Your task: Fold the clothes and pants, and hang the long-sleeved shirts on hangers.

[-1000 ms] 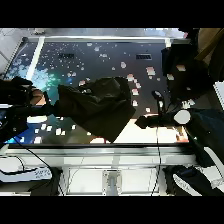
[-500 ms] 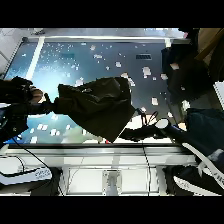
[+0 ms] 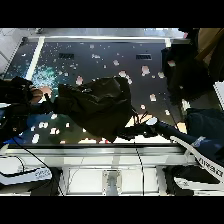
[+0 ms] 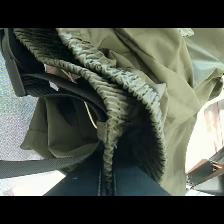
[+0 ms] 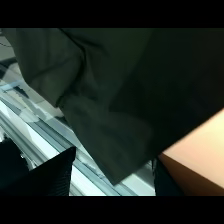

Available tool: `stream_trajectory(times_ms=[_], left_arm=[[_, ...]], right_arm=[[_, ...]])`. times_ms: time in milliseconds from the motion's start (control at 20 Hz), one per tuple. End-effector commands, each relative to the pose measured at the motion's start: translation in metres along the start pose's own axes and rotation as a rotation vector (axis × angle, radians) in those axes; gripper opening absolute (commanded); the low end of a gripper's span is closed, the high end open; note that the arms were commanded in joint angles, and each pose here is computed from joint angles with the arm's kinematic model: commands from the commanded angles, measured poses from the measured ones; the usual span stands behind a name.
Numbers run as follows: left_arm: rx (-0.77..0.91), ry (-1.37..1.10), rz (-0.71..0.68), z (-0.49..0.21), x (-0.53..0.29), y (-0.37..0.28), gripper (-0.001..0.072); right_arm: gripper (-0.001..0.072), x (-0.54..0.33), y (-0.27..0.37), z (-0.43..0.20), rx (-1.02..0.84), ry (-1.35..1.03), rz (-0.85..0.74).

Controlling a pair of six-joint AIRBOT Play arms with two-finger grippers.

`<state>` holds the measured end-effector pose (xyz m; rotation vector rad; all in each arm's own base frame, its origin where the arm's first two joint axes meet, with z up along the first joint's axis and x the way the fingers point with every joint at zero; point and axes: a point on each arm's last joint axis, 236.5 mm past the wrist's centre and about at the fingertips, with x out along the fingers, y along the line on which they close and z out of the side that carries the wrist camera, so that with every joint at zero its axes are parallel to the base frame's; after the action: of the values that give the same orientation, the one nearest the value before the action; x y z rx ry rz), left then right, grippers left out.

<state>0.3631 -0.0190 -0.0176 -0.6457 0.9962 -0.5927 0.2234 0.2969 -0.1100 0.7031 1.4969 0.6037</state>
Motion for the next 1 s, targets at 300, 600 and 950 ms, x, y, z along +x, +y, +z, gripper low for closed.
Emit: stream_trajectory(times_ms=[300,600,950], left_arm=[[0.003,-0.002,0.001,0.001,-0.001,0.0,0.0037],[0.079,-0.132,0.043,0.038,-0.049,-0.063,0.0036],[0.395,-0.51,0.063,0.058,-0.181,-0.283,0.0036]], right_arm=[[0.0013,0.02,0.054,0.035,-0.144,-0.054,0.043],[0.0008,-0.098,0.151,0.084,-0.516,-0.202,0.084],[0.0007,-0.341,0.323,0.017,-0.951,-0.673,0.19]])
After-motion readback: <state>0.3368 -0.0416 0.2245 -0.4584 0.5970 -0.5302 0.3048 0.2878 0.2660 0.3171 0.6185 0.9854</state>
